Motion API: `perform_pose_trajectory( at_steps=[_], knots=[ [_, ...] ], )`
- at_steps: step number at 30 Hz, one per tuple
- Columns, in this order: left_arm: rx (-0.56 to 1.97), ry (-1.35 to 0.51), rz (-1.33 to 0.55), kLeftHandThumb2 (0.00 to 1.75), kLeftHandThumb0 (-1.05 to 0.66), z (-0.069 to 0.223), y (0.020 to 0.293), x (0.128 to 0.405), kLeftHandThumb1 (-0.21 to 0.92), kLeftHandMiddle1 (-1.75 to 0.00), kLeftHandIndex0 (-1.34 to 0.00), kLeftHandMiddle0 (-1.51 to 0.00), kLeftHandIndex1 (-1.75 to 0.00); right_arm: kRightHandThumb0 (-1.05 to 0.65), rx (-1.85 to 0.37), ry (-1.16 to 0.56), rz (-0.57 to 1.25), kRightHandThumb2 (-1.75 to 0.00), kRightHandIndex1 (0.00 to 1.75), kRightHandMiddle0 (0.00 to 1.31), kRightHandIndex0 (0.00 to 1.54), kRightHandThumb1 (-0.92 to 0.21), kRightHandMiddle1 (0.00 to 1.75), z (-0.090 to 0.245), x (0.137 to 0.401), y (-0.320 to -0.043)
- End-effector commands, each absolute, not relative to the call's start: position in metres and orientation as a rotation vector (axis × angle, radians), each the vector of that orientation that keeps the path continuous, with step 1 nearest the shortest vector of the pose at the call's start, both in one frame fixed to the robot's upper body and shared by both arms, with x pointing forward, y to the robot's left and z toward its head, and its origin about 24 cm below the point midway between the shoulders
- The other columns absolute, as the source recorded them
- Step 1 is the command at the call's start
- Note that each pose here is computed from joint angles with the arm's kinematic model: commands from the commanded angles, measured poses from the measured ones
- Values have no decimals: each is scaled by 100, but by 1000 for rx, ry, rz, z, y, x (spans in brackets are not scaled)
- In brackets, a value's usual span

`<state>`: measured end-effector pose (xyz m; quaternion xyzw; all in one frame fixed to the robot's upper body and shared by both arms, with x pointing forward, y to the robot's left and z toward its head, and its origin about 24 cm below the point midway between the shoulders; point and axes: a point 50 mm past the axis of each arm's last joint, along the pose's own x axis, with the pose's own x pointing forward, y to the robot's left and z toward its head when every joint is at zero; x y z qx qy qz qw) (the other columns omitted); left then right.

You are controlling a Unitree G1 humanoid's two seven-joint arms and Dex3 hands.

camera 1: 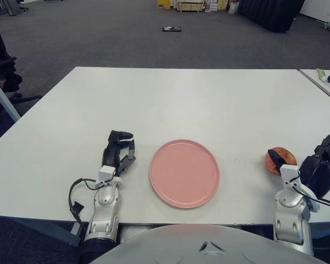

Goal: Put the apple into the plate.

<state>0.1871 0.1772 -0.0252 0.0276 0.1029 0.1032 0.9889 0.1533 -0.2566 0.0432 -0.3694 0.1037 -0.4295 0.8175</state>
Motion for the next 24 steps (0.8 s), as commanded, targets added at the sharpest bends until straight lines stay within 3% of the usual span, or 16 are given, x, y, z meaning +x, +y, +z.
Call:
perform_pose_trajectory(
  at_steps=[1, 20, 24],
  knots=[
    [53, 263, 212, 67, -36, -33, 179, 183, 82, -159, -25, -43, -175, -105, -810, 238, -888, -36, 0, 0, 0, -59, 0, 46, 155, -259],
    [55, 256, 207, 63, -36, -32, 177, 183, 85, -161, -23, -40, -175, -105, -844, 309, -716, -28, 0, 0, 0, -76, 0, 44, 152, -254],
    [52, 258, 213, 63, -35, -32, 178, 182, 85, -161, -23, -40, -175, -105, -937, 327, -595, -26, 0, 0, 0, -76, 0, 34, 163, -248]
  ],
)
